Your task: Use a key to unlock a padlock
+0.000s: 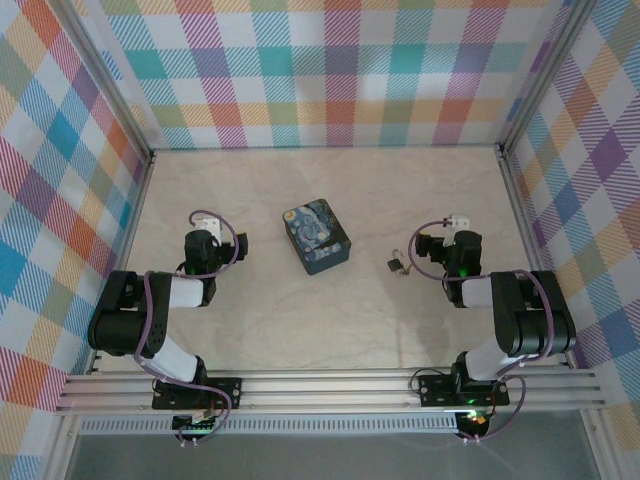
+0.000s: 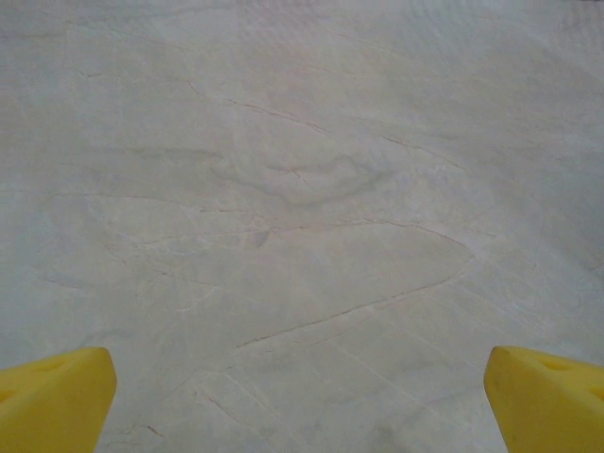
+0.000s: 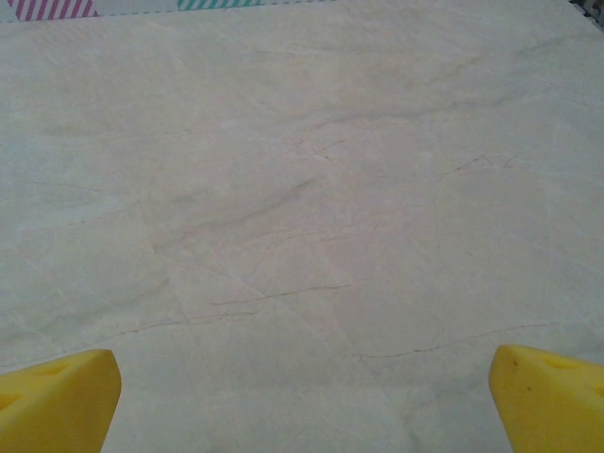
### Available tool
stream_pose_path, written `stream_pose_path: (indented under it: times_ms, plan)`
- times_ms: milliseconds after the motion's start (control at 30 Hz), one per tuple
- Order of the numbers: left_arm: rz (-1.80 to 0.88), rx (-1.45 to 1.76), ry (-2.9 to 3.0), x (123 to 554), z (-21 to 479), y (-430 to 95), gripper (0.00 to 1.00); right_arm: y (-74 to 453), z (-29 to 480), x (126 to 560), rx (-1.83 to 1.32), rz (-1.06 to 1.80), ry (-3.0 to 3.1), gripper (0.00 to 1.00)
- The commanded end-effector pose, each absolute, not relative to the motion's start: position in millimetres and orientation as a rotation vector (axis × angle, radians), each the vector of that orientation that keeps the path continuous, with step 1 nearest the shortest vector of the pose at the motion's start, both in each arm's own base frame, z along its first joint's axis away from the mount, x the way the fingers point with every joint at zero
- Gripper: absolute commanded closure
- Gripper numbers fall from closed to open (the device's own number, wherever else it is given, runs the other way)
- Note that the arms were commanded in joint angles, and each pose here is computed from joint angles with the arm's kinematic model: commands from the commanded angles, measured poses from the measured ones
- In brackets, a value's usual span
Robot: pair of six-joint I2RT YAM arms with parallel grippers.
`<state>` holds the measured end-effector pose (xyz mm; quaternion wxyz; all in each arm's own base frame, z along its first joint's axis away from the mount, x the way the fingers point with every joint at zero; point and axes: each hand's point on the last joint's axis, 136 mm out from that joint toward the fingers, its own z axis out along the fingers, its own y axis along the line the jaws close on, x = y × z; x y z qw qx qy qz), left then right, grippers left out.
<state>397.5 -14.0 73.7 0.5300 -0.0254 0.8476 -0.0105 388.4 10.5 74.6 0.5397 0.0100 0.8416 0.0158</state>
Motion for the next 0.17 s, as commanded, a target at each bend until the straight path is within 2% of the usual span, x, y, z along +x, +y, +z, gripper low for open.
stream_pose_path:
  times_ms: [0,133]
  plan:
    - [-0.024,-0.072,2.001,399.8,78.1,-13.8,0.00,12.3,92.4,397.4,0.027,0.063,1.938,0.00]
    - [-0.024,-0.071,2.001,398.4,77.6,-13.7,0.00,12.4,92.1,397.1,0.027,0.063,1.938,0.00]
